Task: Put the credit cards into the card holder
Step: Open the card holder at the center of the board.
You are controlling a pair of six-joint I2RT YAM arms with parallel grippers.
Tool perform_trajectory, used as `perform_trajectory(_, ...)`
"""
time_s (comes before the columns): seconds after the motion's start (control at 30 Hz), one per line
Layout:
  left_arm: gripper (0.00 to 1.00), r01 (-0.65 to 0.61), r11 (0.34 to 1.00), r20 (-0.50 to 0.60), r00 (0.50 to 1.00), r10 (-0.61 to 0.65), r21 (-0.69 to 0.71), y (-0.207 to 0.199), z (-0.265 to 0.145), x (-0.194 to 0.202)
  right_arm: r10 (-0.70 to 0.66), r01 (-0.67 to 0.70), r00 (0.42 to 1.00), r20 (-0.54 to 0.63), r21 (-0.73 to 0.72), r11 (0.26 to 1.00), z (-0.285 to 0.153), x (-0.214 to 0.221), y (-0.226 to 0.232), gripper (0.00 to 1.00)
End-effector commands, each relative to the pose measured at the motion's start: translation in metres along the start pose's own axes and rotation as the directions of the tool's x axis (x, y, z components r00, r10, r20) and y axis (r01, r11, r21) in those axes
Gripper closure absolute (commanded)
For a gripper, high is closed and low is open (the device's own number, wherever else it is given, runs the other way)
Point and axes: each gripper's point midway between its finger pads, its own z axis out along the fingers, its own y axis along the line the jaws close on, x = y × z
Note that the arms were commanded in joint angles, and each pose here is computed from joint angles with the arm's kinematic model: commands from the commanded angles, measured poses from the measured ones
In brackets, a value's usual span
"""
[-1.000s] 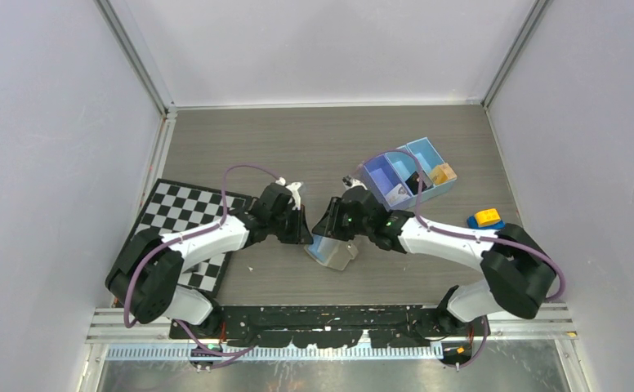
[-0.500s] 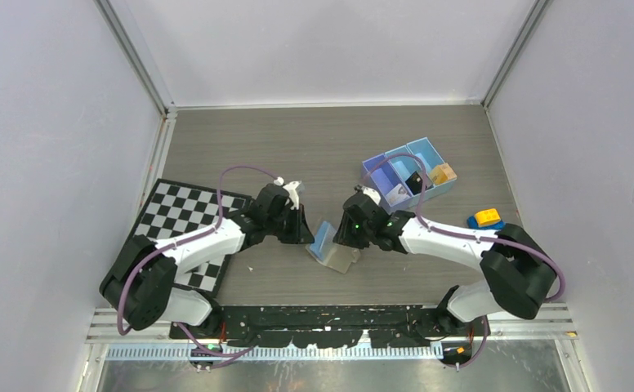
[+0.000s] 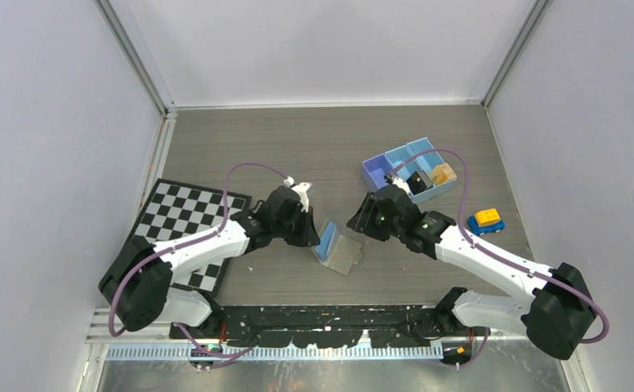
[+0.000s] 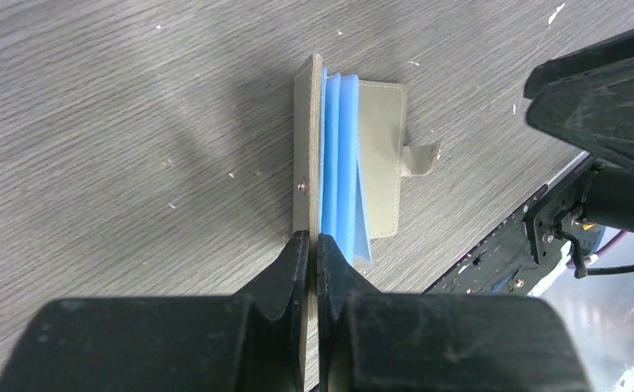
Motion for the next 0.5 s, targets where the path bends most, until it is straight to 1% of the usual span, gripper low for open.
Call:
perform_trajectory(0.0, 1.0, -0.069, 0.997, 0.091, 0.993, 0.071, -0.019, -0.02, -0.01, -0.025, 0.02, -0.018, 1.0, 0.012, -0.158, 0.987, -0.008, -0.007, 0.036, 0.52)
perform_trajectory(0.1, 1.0, -0.074, 0.997, 0.094, 0.993, 0.076, -0.023, -0.025, -0.009, -0.024, 0.023, -0.023, 1.0, -0.002, -0.195, 0.981, -0.005, -0.003, 0.046, 0.52)
perform_trajectory(0.27, 1.0, -0.059, 0.998, 0.088, 0.994, 0.06, -0.018, -0.027, -0.006, -0.02, 0.014, -0.021, 0.999, -0.03, -0.226, 0.974, 0.005, 0.01, 0.063, 0.59)
perform_trajectory(0.33, 1.0, -0.051, 0.999, 0.09, 0.995, 0.052, -0.019, -0.026, -0.005, -0.02, 0.02, -0.028, 0.999, -0.045, -0.205, 0.978, 0.011, 0.016, 0.062, 0.62)
perform_trajectory(0.47, 1.0, -0.036, 0.999, 0.084, 0.996, 0.039, -0.037, -0.021, -0.002, -0.017, 0.038, -0.045, 0.996, -0.078, -0.088, 0.995, 0.033, 0.031, 0.036, 0.68)
